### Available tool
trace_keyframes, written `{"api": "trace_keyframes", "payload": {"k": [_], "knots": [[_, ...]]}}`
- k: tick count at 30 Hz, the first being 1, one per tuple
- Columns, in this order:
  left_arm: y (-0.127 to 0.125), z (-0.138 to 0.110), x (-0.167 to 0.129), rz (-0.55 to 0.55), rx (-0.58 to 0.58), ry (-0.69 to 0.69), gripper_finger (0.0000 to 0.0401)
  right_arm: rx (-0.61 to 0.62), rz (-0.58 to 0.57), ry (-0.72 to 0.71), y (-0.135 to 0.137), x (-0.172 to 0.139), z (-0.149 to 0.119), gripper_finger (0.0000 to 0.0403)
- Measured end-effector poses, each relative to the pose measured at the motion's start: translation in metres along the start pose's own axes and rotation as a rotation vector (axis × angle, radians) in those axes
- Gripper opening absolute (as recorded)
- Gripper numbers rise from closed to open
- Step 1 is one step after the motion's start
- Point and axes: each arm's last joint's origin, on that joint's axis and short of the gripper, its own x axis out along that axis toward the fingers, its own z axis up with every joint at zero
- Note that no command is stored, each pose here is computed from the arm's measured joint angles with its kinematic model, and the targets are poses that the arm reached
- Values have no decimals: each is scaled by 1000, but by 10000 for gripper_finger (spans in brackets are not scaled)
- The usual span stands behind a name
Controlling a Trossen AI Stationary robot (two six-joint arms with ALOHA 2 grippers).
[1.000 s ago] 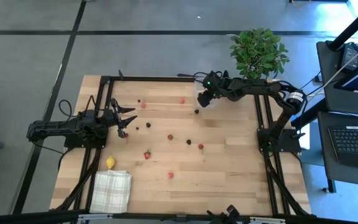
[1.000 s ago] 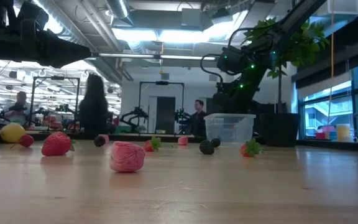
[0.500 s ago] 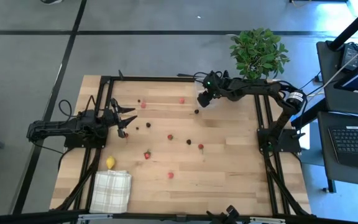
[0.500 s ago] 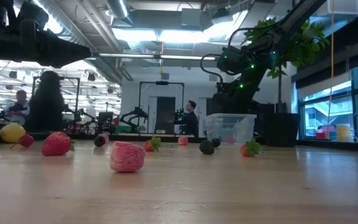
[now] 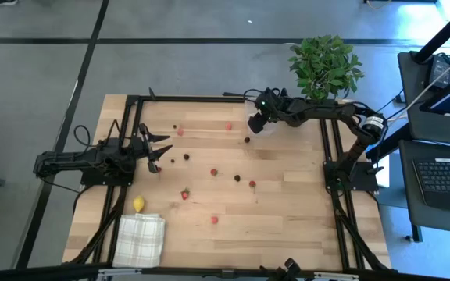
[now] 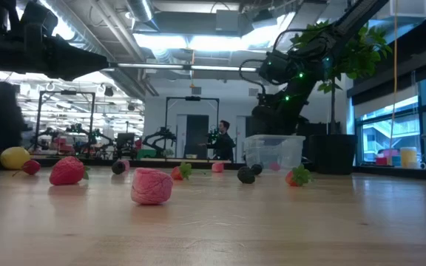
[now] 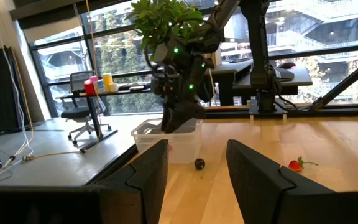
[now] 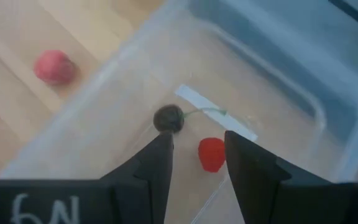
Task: Pick and placing Produce into tupperware
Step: Put the right strawberry into the transparent bin
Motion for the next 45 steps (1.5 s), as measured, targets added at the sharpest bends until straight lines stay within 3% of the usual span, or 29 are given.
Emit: {"api": "trace_keyframes", "payload": {"k": [7, 14, 20, 29, 45], "knots": [[0, 0, 0, 0, 0, 0, 157, -14, 58, -120, 12, -42, 11, 148], [0, 0, 0, 0, 0, 0, 157, -120, 386, -153, 51, -87, 5, 148], [0, 0, 0, 0, 0, 0, 157, -266, 542, -4, 88, -105, -24, 148], [0, 0, 0, 0, 0, 0, 157, -562, 640, 29, 124, -107, -76, 148], [0, 0, 0, 0, 0, 0, 157, -569, 729, -45, 127, -81, -141, 148]]}}
